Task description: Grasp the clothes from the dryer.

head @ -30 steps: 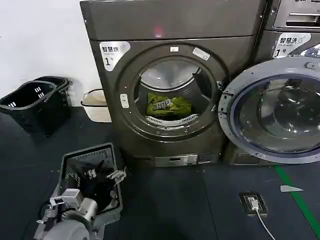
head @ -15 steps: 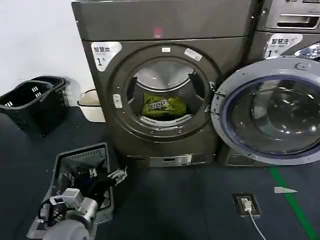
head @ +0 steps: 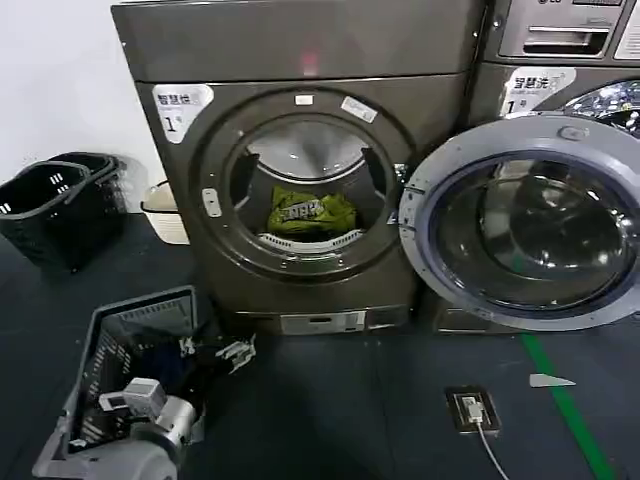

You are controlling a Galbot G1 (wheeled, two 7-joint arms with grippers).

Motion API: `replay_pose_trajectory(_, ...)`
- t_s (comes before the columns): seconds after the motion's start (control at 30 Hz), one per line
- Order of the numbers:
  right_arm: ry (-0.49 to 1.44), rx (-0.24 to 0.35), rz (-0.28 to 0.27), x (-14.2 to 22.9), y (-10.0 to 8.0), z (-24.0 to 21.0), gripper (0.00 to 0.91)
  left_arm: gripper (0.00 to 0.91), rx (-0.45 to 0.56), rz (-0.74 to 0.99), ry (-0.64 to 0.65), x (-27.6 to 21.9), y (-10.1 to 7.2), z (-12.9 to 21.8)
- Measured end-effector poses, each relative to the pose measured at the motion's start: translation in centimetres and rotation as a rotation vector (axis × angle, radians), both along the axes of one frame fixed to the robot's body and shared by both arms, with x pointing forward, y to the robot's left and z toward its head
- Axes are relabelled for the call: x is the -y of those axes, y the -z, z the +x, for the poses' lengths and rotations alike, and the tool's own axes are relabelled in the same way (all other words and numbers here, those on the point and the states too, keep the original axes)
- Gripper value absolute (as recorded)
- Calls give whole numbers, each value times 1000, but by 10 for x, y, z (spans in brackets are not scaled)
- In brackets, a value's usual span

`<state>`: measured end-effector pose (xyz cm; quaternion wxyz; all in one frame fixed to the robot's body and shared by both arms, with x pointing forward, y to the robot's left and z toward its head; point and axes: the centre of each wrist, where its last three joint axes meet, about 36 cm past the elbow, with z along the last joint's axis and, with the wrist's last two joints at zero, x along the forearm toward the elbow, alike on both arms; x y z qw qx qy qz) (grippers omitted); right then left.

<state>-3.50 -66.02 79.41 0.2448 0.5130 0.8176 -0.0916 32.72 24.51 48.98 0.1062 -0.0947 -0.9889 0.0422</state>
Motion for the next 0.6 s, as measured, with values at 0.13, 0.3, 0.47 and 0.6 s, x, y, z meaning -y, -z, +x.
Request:
replay_pose_trajectory(0.13, 0, 0, 0, 0, 1, -1, 907, 907, 4, 1, 1, 0, -1, 0)
replay_pose_trajectory(0.3, 1, 2, -1, 0, 1, -3, 907, 907, 5, -2, 4, 1, -1, 2)
replay_pose_trajectory(0.47, -1, -2, -5, -1, 1, -3, 907, 907, 7, -2, 8, 1, 0, 2)
replay_pose_trajectory(0.6, 1, -4, -11, -1, 1, -4, 907, 907, 10, -2, 11, 1, 0, 2)
